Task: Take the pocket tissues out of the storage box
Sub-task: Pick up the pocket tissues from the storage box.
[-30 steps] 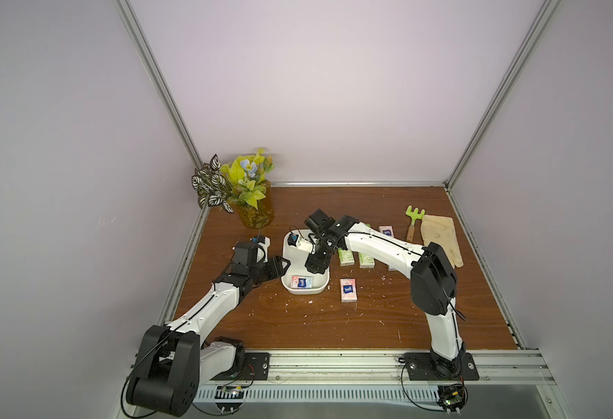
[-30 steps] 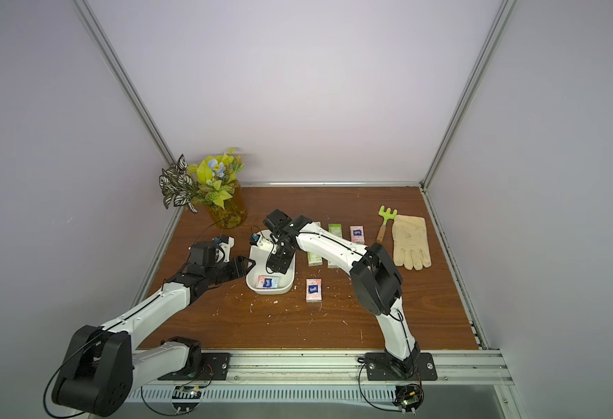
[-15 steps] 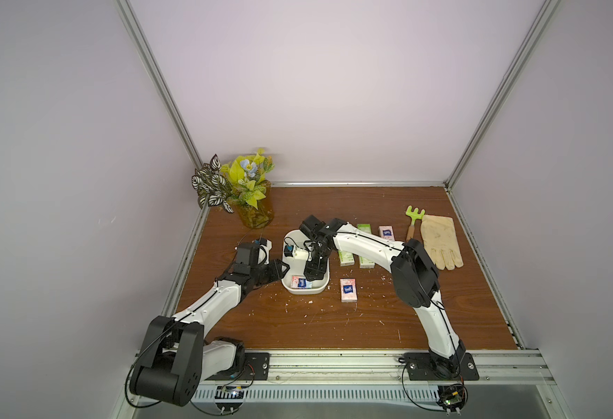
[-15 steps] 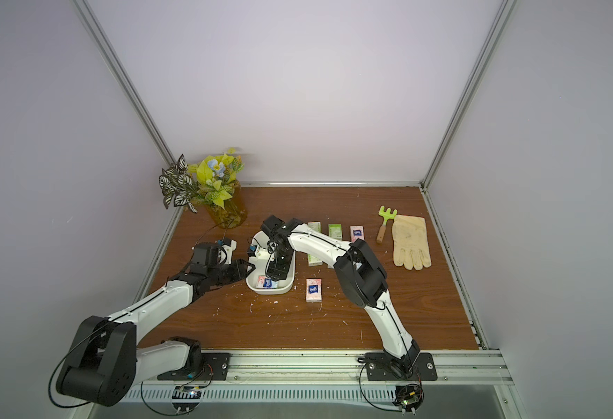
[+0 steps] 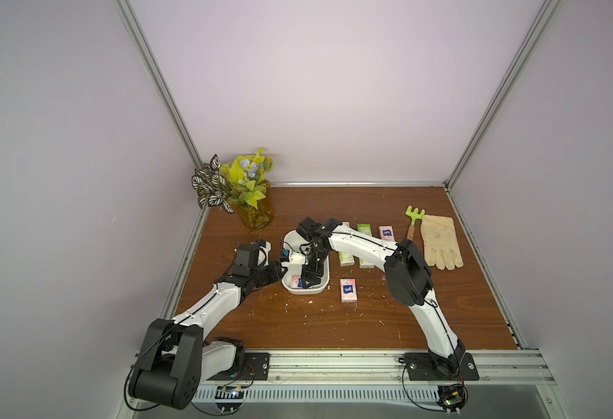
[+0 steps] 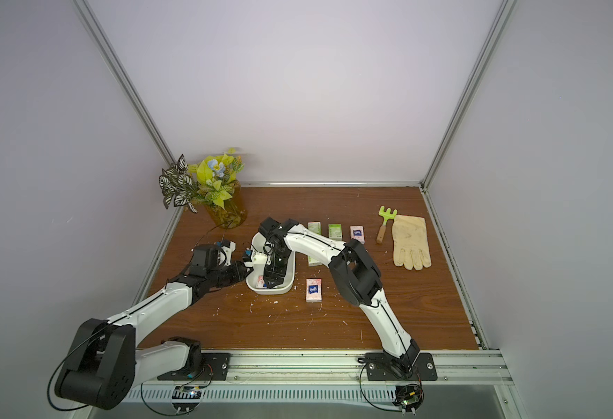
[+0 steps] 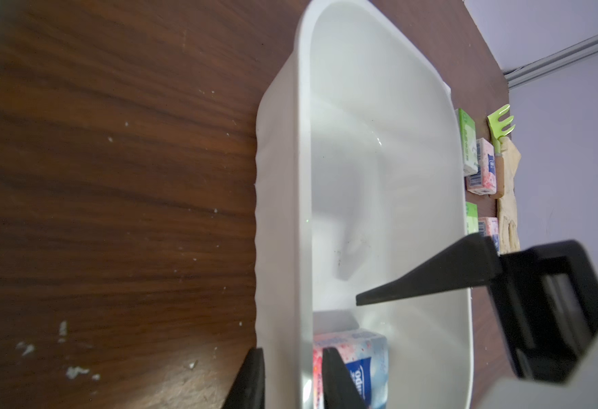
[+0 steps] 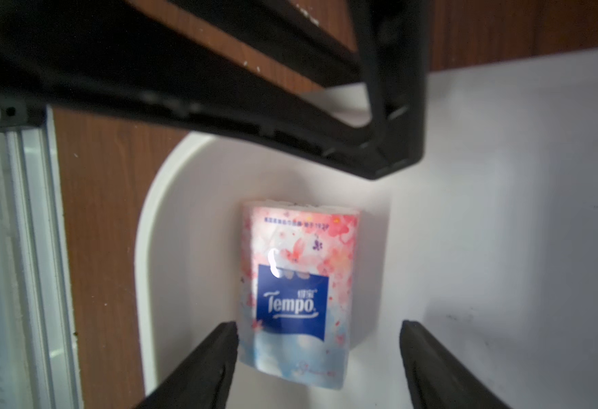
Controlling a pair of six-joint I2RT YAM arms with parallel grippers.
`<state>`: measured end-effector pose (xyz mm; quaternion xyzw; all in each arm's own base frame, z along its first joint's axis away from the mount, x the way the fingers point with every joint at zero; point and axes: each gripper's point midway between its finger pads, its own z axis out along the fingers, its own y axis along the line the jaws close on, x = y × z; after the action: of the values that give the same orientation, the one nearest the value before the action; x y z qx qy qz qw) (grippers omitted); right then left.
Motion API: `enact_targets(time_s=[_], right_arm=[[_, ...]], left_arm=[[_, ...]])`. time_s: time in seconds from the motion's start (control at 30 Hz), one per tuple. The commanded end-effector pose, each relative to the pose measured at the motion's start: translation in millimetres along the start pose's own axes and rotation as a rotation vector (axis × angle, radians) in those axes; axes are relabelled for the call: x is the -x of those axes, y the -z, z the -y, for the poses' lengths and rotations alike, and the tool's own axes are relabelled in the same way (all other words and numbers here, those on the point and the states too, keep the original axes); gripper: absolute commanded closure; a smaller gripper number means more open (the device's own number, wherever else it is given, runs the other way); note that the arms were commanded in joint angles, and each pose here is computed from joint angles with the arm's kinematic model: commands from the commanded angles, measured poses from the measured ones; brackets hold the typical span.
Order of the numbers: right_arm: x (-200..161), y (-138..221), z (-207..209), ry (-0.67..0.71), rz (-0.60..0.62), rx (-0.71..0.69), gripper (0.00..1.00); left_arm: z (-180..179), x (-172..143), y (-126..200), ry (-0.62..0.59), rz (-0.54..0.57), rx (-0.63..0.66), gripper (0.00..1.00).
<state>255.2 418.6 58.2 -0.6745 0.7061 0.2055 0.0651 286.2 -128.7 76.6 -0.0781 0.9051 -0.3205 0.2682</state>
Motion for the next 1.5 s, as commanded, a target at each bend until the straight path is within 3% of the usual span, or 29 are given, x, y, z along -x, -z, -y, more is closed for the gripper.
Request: enact_targets(time_s=[0.0,0.23,0.37,0.63,0.97,1.17,1.47], right_arm=[[4,0,-16,0.023,0.012,0.083,0.21],[-4,-12,-6,0.018,-0.033,0.049,0.23],[-9,-11,16,0.009,-0.063,-0.081,0.28],[13,12,38,0.008,0.058,-0.259,0.33],[9,5,22,0.112,0.049,-0.255,0.17],[14,-11,17,0.146,0.034,-0.255,0.17],[18,-4,18,0.144,0.069,-0.304,0.33]], left_arm=[[2,0,2,-0.005,0.009,0.000,0.78],[1,0,2,-0.004,0.010,0.006,0.83],[-1,-1,2,-0.006,0.007,0.013,0.85],[-2,-2,3,-0.010,0.004,0.020,0.86],[-3,-2,2,-0.010,0.005,0.024,0.86],[-3,-2,1,-0.008,0.003,0.024,0.86],[-2,-1,2,-0.008,0.008,0.023,0.86]])
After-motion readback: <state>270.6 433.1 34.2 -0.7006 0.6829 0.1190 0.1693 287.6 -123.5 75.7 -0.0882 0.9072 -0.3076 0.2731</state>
